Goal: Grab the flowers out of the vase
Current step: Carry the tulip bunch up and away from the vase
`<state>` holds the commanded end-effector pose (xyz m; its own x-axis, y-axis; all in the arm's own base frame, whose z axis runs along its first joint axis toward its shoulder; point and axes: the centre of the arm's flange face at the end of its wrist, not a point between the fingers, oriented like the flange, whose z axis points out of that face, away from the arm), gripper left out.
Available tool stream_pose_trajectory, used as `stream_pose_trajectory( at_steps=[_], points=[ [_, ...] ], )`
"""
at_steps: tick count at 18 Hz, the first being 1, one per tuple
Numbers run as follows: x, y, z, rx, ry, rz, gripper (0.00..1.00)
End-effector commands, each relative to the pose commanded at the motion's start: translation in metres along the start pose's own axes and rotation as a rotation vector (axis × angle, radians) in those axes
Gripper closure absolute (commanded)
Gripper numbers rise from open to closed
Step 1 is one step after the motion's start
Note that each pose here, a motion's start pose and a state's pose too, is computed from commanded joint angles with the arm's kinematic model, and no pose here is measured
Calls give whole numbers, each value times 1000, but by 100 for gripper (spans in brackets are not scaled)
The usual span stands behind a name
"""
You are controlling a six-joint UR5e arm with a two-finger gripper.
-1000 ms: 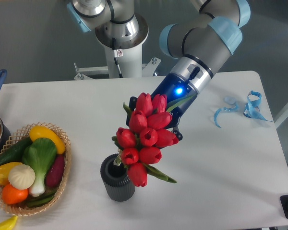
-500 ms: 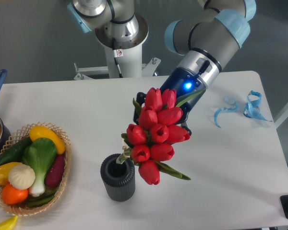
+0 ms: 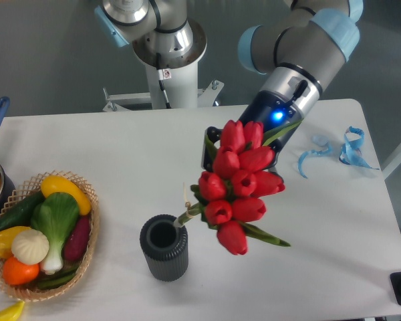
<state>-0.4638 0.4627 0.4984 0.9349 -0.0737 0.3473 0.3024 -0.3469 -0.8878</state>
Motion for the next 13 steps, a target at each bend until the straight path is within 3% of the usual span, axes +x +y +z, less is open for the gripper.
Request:
stream_pose_trajectory(
  at_steps=[9,13],
  points=[
    [-33,11,-35,11,-74,-12,100],
    [-45,23,-43,-21,-122,100,100]
  ],
)
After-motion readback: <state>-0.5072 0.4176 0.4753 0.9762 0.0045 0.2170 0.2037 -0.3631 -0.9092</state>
